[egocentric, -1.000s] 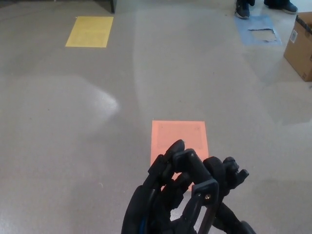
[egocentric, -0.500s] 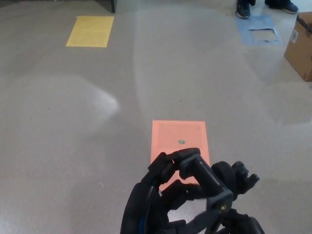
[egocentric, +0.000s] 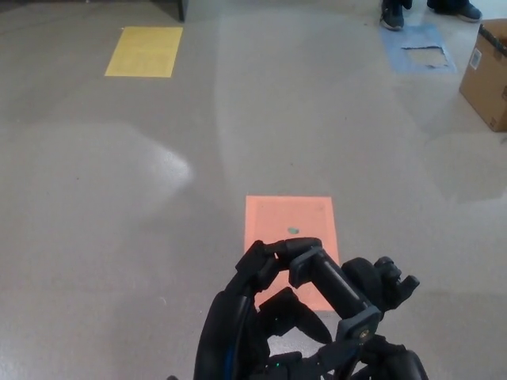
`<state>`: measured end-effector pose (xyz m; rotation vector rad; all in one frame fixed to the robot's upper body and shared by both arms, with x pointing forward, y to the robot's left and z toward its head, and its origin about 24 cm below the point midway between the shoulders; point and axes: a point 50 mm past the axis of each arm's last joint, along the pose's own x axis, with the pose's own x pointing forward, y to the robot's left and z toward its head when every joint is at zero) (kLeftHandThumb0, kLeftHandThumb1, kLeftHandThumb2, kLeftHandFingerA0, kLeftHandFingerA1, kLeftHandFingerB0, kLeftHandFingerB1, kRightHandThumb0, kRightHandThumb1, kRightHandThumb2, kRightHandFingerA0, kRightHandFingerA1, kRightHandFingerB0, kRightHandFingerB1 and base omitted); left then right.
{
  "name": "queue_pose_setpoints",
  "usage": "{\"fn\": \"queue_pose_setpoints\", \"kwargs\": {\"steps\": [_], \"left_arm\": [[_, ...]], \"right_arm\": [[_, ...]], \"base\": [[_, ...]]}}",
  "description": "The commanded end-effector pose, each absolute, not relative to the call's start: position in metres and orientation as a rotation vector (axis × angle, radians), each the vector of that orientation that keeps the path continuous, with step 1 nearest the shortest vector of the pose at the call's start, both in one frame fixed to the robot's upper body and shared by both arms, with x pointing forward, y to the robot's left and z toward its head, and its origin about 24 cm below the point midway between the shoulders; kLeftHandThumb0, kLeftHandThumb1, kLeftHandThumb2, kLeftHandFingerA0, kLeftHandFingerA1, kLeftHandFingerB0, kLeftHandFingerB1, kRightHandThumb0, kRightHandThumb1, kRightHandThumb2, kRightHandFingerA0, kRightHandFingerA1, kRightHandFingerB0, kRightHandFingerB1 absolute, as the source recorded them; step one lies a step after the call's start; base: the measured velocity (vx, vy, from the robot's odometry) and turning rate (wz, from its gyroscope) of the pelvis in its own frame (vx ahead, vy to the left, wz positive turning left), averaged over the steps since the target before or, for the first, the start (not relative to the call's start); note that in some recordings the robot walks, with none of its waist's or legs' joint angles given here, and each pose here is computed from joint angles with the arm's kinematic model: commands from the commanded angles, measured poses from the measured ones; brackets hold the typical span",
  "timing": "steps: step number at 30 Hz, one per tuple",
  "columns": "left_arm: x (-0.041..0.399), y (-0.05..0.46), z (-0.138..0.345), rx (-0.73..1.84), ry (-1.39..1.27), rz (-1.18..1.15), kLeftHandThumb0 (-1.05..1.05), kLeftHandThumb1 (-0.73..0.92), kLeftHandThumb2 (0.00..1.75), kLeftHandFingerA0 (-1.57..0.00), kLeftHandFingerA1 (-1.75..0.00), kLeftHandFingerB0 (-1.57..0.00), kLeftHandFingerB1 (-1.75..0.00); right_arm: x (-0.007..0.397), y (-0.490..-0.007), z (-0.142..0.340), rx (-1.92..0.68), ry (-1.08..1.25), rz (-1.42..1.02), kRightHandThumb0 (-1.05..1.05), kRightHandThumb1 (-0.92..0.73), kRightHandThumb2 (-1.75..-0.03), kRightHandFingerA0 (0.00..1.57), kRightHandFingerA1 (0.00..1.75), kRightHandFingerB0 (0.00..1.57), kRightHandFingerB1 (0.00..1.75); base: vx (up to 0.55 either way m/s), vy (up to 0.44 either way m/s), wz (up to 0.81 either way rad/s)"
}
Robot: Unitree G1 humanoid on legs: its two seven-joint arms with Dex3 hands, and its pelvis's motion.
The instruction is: A phone stand is kept on the floor and the robot uses both its hands to grab it and uses its left hand to extend the phone stand by pulling it upwards
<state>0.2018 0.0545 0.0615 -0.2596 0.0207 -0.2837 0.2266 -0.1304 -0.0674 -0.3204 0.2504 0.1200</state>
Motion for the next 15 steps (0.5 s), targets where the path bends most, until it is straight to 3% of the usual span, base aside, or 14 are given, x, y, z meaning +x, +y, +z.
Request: {"fn": "queue_pose_setpoints", "kwargs": {"steps": [1, 2, 8, 9, 13, 14, 15], "left_arm": [[0.194, 0.027, 0.066, -0.405, 0.110, -0.175, -0.11, 0.70, 0.56, -0.62, -1.75, -0.47, -1.75], [0.195, 0.027, 0.067, -0.403, 0.103, -0.171, -0.11, 0.70, 0.55, -0.61, -1.75, -0.47, -1.75], [0.200, 0.027, 0.086, -0.343, 0.048, -0.179, -0.13, 0.73, 0.51, -0.56, -1.75, -0.45, -1.75], [0.201, 0.027, 0.091, -0.340, 0.028, -0.183, -0.14, 0.73, 0.54, -0.58, -1.75, -0.44, -1.75], [0.207, 0.027, 0.122, -0.386, -0.069, -0.215, -0.17, 0.69, 0.55, -0.64, -1.75, -0.50, -1.75], [0.209, 0.026, 0.136, -0.416, -0.109, -0.229, -0.14, 0.68, 0.55, -0.69, -1.75, -0.56, -1.75], [0.210, 0.025, 0.148, -0.452, -0.145, -0.248, -0.11, 0.69, 0.56, -0.69, -1.75, -0.56, -1.75]], "right_arm": [[0.220, -0.124, -0.067, -0.232, 0.206, 0.124, -0.48, -0.66, -0.64, 1.05, 1.75, 1.04, 1.67], [0.221, -0.124, -0.068, -0.236, 0.209, 0.126, -0.49, -0.67, -0.62, 1.05, 1.74, 1.06, 1.59], [0.220, -0.129, -0.071, -0.290, 0.231, 0.104, -0.51, -0.68, -0.65, 1.06, 1.75, 1.04, 1.69], [0.219, -0.130, -0.072, -0.292, 0.236, 0.101, -0.51, -0.70, -0.61, 1.08, 1.56, 1.07, 1.61], [0.214, -0.134, -0.075, -0.292, 0.250, 0.091, -0.55, -0.70, -0.62, 1.02, 1.58, 1.02, 1.63], [0.212, -0.136, -0.076, -0.292, 0.256, 0.090, -0.37, -0.54, -1.07, 1.26, 1.28, 1.30, 1.30], [0.210, -0.139, -0.077, -0.293, 0.258, 0.085, -0.37, -0.53, -1.07, 1.25, 1.28, 1.30, 1.30]], "base": [[0.00, 0.000, 0.00], [0.00, 0.000, 0.00], [0.00, 0.000, 0.00], [0.00, 0.000, 0.00], [0.00, 0.000, 0.00], [0.00, 0.000, 0.00], [0.00, 0.000, 0.00]]}}
